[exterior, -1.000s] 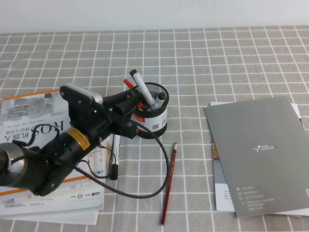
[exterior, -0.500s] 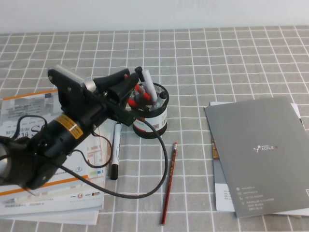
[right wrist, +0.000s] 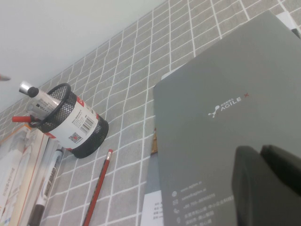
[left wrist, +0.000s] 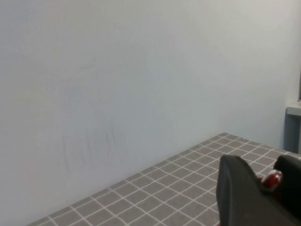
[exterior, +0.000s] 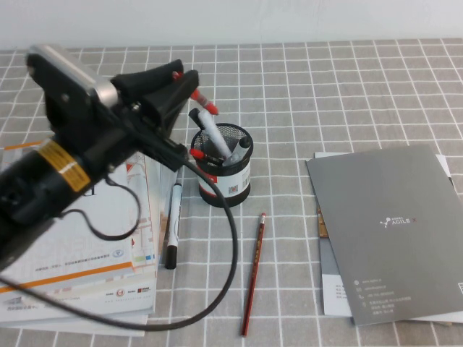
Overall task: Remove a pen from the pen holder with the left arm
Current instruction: 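Take a marker out of the pen holder and lay it on the table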
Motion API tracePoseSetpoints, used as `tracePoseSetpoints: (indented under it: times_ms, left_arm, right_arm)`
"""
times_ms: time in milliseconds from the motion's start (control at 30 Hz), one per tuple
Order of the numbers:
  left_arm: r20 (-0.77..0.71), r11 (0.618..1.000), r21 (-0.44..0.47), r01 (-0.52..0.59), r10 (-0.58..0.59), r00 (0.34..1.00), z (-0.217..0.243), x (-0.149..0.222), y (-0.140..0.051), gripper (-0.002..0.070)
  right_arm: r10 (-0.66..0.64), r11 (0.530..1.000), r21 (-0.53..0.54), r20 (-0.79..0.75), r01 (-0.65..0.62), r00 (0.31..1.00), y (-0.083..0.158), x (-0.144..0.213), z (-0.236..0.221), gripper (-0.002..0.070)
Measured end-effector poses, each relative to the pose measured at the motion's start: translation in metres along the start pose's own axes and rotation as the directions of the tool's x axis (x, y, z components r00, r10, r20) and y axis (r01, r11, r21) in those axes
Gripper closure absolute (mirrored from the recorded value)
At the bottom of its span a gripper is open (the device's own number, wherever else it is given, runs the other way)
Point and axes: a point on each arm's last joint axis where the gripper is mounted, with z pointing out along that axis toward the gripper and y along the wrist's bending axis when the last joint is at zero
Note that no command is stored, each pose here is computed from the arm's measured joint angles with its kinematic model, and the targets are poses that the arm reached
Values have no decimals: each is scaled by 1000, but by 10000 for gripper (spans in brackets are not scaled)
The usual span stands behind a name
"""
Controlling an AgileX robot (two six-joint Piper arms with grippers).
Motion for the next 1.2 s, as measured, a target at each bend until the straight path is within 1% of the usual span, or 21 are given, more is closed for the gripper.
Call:
tracePoseSetpoints:
  times_ms: [133, 233, 300, 400, 500, 533, 667, 800, 933, 1000, 1067, 1133, 1200]
  left_arm:
    - [-74, 998, -44, 39, -42, 996, -17, -23, -2, 565]
    - [-116, 990, -77, 116, -125, 985, -27, -43, -4, 565]
    - [-142, 984, -100, 147, -160, 977, -32, -59, -4, 565]
    - [-162, 981, -115, 157, -174, 971, -40, -85, -4, 565]
    - [-162, 978, -72, 196, -205, 965, -41, -106, -8, 565]
    - [-179, 981, -34, 191, -194, 964, -41, -109, -11, 565]
    - [-236, 972, 51, 229, -211, 949, -35, -108, -17, 565]
    - [-257, 967, 66, 247, -223, 940, -24, -96, -14, 565]
    - [-202, 967, 61, 247, -231, 952, -16, -93, -9, 565]
    - [-170, 970, 32, 240, -231, 958, -15, -90, -6, 565]
    - [-136, 972, -40, 233, -236, 962, -16, -87, 0, 565]
    - [-117, 961, -151, 230, -248, 962, -16, -81, 6, 565]
    - [-185, 945, -291, 146, -205, 961, -18, -73, 11, 565]
  right_arm:
    - [0, 1000, 0, 0, 0, 1000, 0, 0, 0, 689]
    - [0, 1000, 0, 0, 0, 1000, 0, 0, 0, 689]
    - [0, 1000, 0, 0, 0, 1000, 0, 0, 0, 689]
    - [0, 1000, 0, 0, 0, 1000, 0, 0, 0, 689]
    - [0, 1000, 0, 0, 0, 1000, 0, 0, 0, 689]
    - [0, 1000, 0, 0, 0, 1000, 0, 0, 0, 689]
    - [0, 1000, 0, 0, 0, 1000, 0, 0, 0, 689]
    - [0, 1000, 0, 0, 0, 1000, 0, 0, 0, 689]
    - [0, 1000, 0, 0, 0, 1000, 0, 0, 0, 689]
    - [0, 1000, 0, 0, 0, 1000, 0, 0, 0, 689]
    - [0, 1000, 0, 0, 0, 1000, 0, 0, 0, 689]
    - [0, 1000, 0, 0, 0, 1000, 0, 0, 0, 689]
    - [0, 1000, 0, 0, 0, 1000, 0, 0, 0, 689]
